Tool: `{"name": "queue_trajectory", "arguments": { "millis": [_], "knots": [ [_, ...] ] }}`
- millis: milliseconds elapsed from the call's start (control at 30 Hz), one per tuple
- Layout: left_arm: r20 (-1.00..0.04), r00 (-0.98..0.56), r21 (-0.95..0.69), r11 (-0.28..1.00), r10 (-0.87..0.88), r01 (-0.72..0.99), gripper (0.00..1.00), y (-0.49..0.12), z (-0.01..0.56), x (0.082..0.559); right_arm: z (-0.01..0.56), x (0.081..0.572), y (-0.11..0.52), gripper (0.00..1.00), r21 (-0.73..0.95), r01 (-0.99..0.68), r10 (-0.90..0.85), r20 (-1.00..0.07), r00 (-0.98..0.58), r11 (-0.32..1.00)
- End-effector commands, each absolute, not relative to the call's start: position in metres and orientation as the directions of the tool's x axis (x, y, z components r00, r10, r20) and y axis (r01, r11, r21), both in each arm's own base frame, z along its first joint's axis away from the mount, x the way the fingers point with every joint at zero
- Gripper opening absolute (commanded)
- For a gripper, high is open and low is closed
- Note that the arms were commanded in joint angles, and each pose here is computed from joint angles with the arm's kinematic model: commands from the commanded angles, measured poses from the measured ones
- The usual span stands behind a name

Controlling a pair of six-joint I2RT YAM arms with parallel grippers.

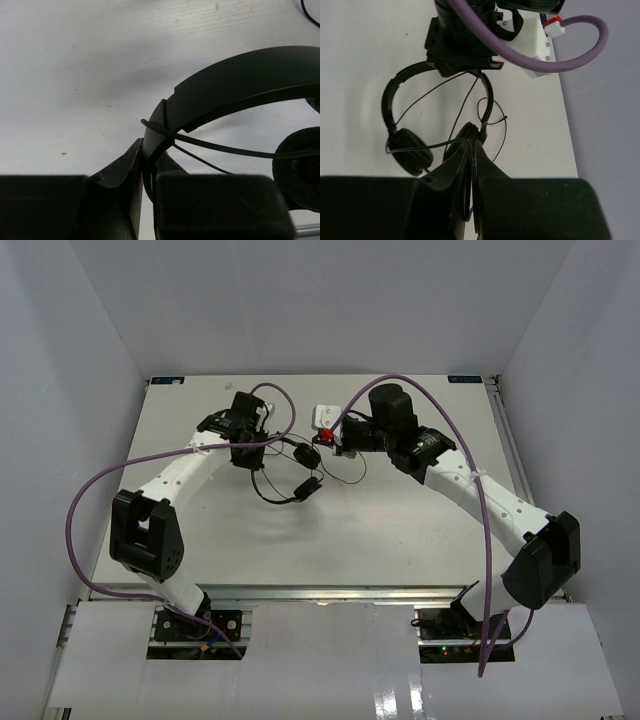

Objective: Wrap the headphones

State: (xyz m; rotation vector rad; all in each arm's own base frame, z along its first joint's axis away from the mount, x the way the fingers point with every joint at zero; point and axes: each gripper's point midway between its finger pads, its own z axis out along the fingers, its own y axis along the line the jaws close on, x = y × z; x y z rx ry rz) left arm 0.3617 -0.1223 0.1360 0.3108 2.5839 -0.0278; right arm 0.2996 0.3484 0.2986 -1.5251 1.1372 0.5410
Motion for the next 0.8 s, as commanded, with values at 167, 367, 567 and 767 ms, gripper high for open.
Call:
{"name": "queue_trajectory", "arguments": {
  "millis": [167,367,567,767],
  "knots": [
    [-0.613,-0.741,-0.077,0.913,0.273,0.400,0.00,-0.179,0.172,0.342,0.318,0.340,0.364,0.08,-0.562,-0.803,-0.343,-0.807,0.480,0.199],
    [-0.639,-0.712,-0.108,0.882,0.291,0.458,0.00,-0.189,0.185,0.323,0.313,0.377,0.356,0.08,-0.522,-0.787,-0.366,-0.838,0.404,0.329],
    [-0.665,-0.688,-0.139,0.857,0.291,0.497,0.00,-0.194,0.201,0.308,0.298,0.403,0.339,0.08,-0.442,-0.804,-0.364,-0.881,0.304,0.398],
    [-0.693,-0.661,-0.165,0.829,0.288,0.535,0.00,-0.202,0.218,0.299,0.275,0.409,0.337,0.08,-0.334,-0.859,-0.333,-0.920,0.208,0.387]
  ]
}}
